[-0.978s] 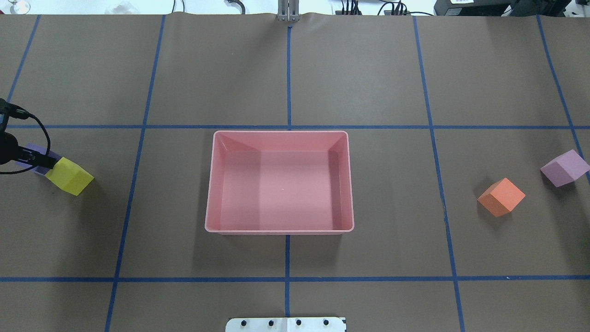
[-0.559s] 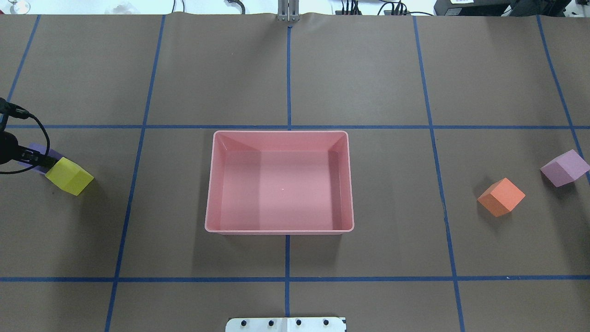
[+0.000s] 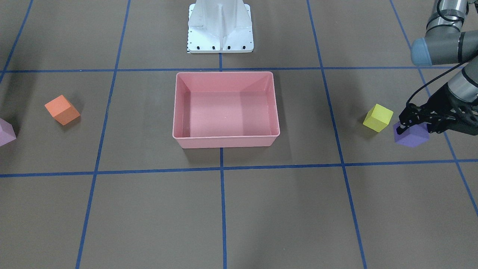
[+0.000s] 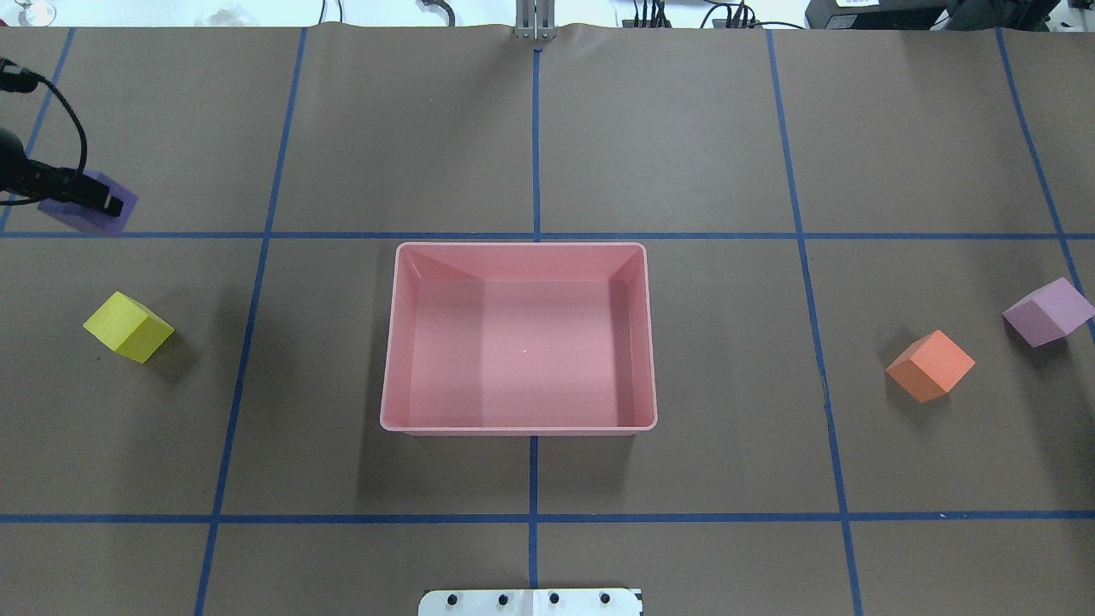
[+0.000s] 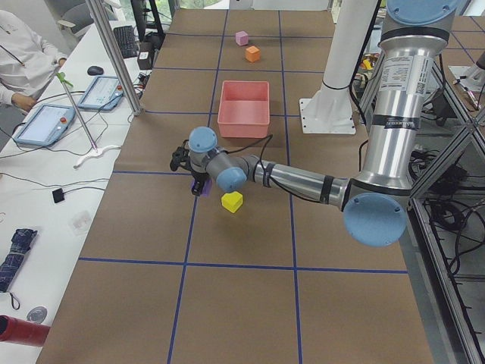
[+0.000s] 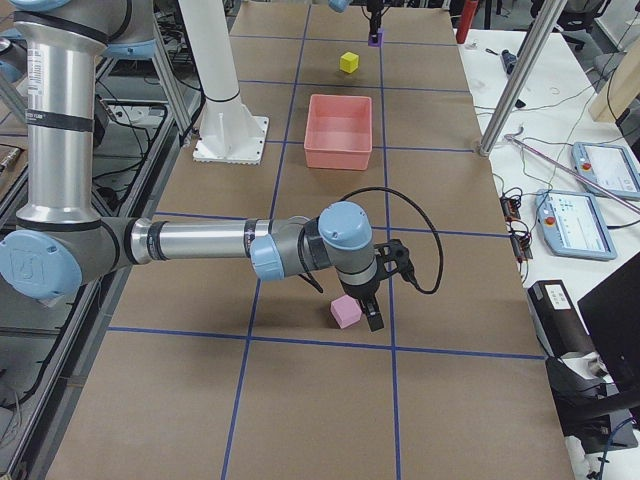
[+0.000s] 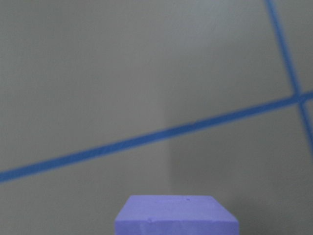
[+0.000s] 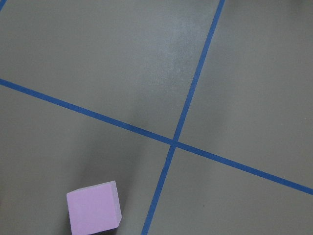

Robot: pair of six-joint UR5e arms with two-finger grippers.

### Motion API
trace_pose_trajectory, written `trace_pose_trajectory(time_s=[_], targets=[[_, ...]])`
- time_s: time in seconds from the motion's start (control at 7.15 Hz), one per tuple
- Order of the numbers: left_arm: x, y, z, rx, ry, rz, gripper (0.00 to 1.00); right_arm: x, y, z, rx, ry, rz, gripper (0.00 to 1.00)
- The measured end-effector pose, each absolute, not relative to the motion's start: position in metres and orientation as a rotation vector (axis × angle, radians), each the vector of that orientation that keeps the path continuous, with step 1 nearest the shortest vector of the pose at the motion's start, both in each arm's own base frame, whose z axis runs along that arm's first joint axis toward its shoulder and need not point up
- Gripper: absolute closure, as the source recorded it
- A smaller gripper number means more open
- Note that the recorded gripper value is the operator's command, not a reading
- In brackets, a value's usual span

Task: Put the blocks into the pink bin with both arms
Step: 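Drop the purple cube into the pink bin while the right gripper reaches out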

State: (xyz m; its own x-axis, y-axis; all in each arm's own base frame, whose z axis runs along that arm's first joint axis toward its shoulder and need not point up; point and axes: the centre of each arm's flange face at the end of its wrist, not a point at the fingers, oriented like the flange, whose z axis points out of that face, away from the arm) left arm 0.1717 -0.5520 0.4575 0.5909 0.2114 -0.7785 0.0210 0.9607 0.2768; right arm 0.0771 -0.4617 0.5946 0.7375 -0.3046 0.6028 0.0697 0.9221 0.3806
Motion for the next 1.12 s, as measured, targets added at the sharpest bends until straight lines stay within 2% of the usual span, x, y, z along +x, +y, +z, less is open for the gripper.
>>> trace_pose_trajectory(time_s=[0.42, 0.7, 0.84, 1.12], targets=[[0.256, -0.544, 0.308, 0.209, 0.947, -0.006, 0.76, 0.058, -0.466, 0.588, 0.313, -0.734, -0.163, 0.0], [0.374, -0.497, 0.203, 0.148, 0.913, -0.065, 0.74, 0.042, -0.47, 0.582, 0.294, -0.746, -0.146, 0.0], [0.433, -0.461, 0.156, 0.13, 0.892, -0.079, 0.67, 0.03, -0.471, 0.576, 0.293, -0.758, -0.132, 0.0], [0.504, -0.407, 0.114, 0.116, 0.874, -0.096, 0.0, -0.01, -0.473, 0.561, 0.33, -0.802, -0.123, 0.0]])
